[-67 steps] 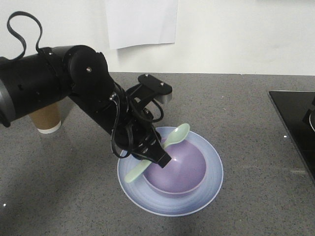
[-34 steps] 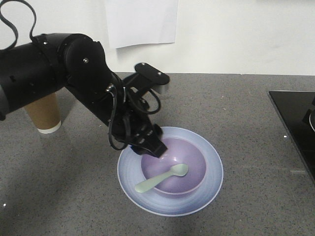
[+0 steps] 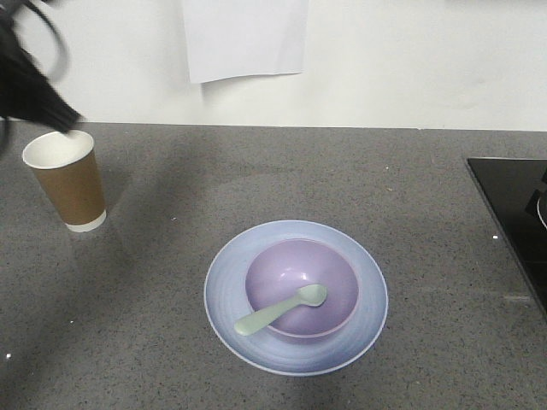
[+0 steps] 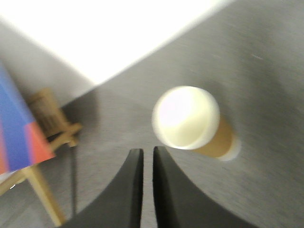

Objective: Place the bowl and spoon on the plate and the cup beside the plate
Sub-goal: 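Move the left gripper over the brown paper cup and lower it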

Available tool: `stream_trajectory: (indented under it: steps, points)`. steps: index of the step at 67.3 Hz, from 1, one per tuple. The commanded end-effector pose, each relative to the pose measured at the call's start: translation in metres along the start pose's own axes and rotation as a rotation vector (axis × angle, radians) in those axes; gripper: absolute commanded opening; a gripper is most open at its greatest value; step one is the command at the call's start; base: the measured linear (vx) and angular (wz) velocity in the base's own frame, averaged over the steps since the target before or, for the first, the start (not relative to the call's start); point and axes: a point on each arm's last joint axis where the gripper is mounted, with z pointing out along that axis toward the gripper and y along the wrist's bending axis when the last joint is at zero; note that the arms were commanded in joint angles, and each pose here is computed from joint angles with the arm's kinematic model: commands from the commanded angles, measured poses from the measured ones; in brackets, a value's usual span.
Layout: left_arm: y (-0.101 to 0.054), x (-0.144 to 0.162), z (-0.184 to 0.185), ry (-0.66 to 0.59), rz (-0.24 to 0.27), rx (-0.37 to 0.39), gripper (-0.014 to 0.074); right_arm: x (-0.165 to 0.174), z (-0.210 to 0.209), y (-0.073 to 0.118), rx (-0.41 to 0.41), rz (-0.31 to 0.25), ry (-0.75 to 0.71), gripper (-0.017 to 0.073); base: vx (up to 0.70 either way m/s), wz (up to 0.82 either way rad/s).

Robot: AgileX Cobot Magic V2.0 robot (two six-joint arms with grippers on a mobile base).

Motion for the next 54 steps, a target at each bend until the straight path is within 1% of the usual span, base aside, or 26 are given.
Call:
stream_trajectory:
  steps: [1,4,9,14,20,24,29,33,39,47,54]
  points:
    - [0.047,-0.002,-0.022,-0.149,-0.171,-0.143,-0.0009,-0.011,-0.005,-0.003,0.027,0.009,-0.094,-0.0006,0.0,0.0]
    - [0.059,0.001,-0.022,-0.162,-0.227,-0.176,-0.0007,-0.011,-0.005,-0.004,0.028,0.009,-0.098,-0.0006,0.0,0.0]
    - [0.072,0.003,-0.017,-0.171,-0.271,-0.194,-0.0003,-0.012,-0.005,-0.004,0.029,0.009,-0.104,-0.0006,0.0,0.0]
    - [0.081,0.005,-0.011,-0.183,-0.322,-0.176,0.0019,-0.012,-0.005,-0.004,0.03,0.009,-0.107,-0.0006,0.0,0.0]
    - [0.086,0.007,-0.004,-0.2,-0.393,-0.115,0.0074,-0.012,-0.005,-0.004,0.031,0.009,-0.11,-0.0006,0.0,0.0]
    - [0.087,0.006,0.0,-0.216,-0.424,-0.065,0.0118,-0.012,-0.005,-0.004,0.031,0.009,-0.11,-0.0006,0.0,0.0]
    - [0.088,0.005,0.006,-0.225,-0.44,-0.021,0.0182,-0.012,-0.005,-0.004,0.031,0.009,-0.11,-0.0006,0.0,0.0]
    - [0.087,0.005,0.014,-0.208,-0.448,0.011,0.0237,-0.012,-0.005,-0.004,0.031,0.009,-0.11,-0.0006,0.0,0.0]
    - [0.085,0.008,0.031,-0.158,-0.483,0.058,0.0305,-0.012,-0.005,-0.004,0.029,0.01,-0.111,-0.0006,0.0,0.0]
    - [0.08,0.01,0.059,-0.085,-0.52,0.127,0.0353,-0.012,-0.005,-0.004,0.028,0.011,-0.111,-0.0006,0.0,0.0]
    - [0.077,0.013,0.082,-0.038,-0.549,0.158,0.0355,-0.012,-0.005,-0.003,0.026,0.012,-0.111,-0.0006,0.0,0.0]
